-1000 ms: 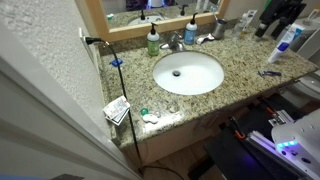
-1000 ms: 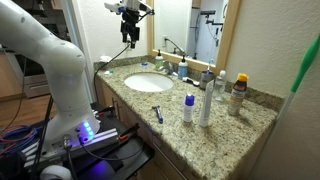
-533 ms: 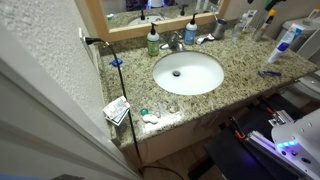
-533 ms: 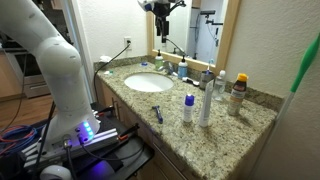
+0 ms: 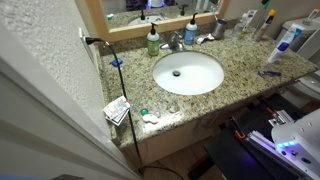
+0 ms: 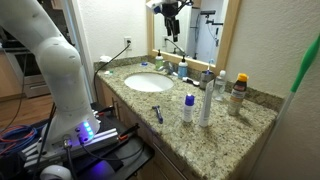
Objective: Take the toothbrush from the cup and put it on the counter, then pick the toothpaste and put it in the cup
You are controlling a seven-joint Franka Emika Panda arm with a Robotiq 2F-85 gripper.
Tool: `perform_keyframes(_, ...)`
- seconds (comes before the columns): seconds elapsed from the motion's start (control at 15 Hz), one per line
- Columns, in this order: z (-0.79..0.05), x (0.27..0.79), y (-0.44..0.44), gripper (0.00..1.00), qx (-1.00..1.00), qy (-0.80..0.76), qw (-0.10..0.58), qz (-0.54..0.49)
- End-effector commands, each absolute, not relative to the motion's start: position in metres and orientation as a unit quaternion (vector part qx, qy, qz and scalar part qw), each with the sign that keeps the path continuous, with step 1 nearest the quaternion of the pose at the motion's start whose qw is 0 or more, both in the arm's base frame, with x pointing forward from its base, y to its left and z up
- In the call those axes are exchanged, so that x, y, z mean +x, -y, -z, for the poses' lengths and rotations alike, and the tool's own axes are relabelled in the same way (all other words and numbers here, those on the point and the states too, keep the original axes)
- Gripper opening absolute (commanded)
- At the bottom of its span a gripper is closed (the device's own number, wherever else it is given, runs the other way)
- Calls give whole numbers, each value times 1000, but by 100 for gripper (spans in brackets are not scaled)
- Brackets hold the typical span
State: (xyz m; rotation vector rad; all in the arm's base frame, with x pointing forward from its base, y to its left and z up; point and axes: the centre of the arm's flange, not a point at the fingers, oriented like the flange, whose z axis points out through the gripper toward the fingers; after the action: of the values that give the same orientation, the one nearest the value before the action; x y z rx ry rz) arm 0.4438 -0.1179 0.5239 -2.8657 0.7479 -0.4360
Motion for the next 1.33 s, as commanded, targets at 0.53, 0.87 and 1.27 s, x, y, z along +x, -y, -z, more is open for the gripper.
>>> perform_keyframes(0.53, -504, 485, 134, 100, -938, -235, 6, 256)
perform_keyframes(0.87, -429, 542, 133, 100, -934, -198, -104, 278)
perform_keyframes(1.27, -411, 554, 136, 100, -932, -202, -114, 279)
